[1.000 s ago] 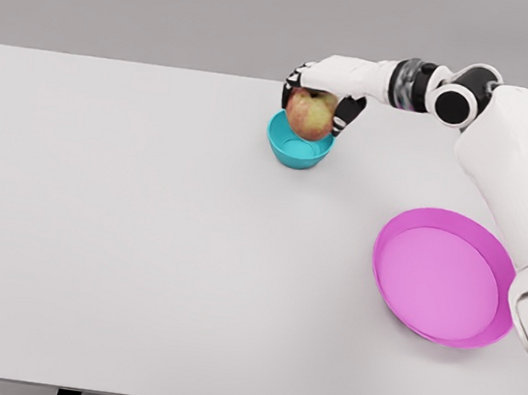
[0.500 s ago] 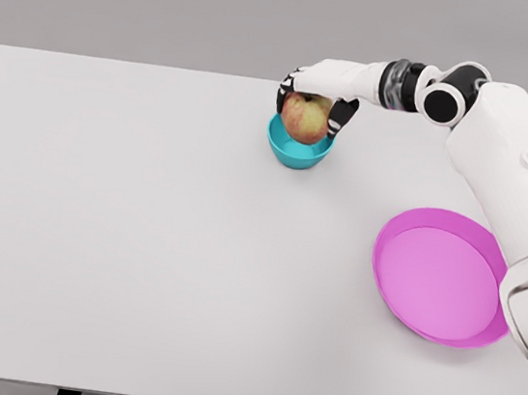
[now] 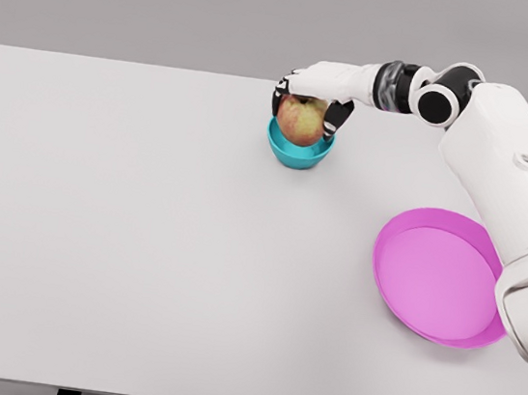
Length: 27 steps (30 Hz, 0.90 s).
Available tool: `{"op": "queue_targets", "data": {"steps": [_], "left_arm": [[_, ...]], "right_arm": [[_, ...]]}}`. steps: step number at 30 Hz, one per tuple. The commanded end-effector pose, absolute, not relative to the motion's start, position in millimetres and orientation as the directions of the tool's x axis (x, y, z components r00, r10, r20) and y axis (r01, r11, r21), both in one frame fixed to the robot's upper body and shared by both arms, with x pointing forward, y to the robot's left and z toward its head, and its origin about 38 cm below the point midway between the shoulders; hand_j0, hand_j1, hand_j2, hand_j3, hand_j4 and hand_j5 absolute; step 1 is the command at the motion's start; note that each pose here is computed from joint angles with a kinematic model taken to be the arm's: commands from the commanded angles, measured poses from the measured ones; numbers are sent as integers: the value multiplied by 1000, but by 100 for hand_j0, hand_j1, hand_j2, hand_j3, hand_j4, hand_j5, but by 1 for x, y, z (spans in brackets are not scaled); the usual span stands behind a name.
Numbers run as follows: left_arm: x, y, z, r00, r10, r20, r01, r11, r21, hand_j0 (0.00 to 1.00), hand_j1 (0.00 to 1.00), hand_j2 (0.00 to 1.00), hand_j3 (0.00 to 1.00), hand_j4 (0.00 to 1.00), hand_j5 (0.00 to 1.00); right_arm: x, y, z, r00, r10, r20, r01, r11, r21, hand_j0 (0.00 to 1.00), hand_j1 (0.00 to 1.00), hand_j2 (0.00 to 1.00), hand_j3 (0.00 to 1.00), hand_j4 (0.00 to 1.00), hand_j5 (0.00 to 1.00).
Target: Put the apple from the pink plate into the blue bowl with your right arm
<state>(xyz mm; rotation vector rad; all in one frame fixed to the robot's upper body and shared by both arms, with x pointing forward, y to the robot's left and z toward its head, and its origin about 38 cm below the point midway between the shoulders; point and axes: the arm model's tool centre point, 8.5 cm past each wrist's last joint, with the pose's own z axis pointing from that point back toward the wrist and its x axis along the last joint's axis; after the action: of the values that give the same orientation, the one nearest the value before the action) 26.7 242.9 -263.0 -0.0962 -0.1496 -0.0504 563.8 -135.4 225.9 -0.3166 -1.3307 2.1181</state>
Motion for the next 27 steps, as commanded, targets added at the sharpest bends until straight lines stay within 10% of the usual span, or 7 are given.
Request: {"op": "queue_targets", "data": {"steps": [1,3,22,27], "left_arm": [[27,243,-263,988,-42,150,57,994,-92,100,100,100,100,100,100],[27,243,-263,988,-43,151,57,994,-92,100,100,100,100,100,100],[27,243,-263,988,-43,151,57,994,-92,100,100,100,100,100,100],[27,243,-263,988,-43,151,57,994,-92,100,100,100,100,100,100]], "right_arm": [[564,-136,226,-782,611,123,-372,-299,-879,55,55,55,55,55,55],[565,-137,226,-778,615,127,-376,-294,-879,99,99,99,99,99,99],[563,-136,241,-795,597,111,-338,-283,-898,100,100,100,100,100,100],[555,-203,300,-770,632,82,-220,-143,-965,100,100,100,100,100,100]]}}
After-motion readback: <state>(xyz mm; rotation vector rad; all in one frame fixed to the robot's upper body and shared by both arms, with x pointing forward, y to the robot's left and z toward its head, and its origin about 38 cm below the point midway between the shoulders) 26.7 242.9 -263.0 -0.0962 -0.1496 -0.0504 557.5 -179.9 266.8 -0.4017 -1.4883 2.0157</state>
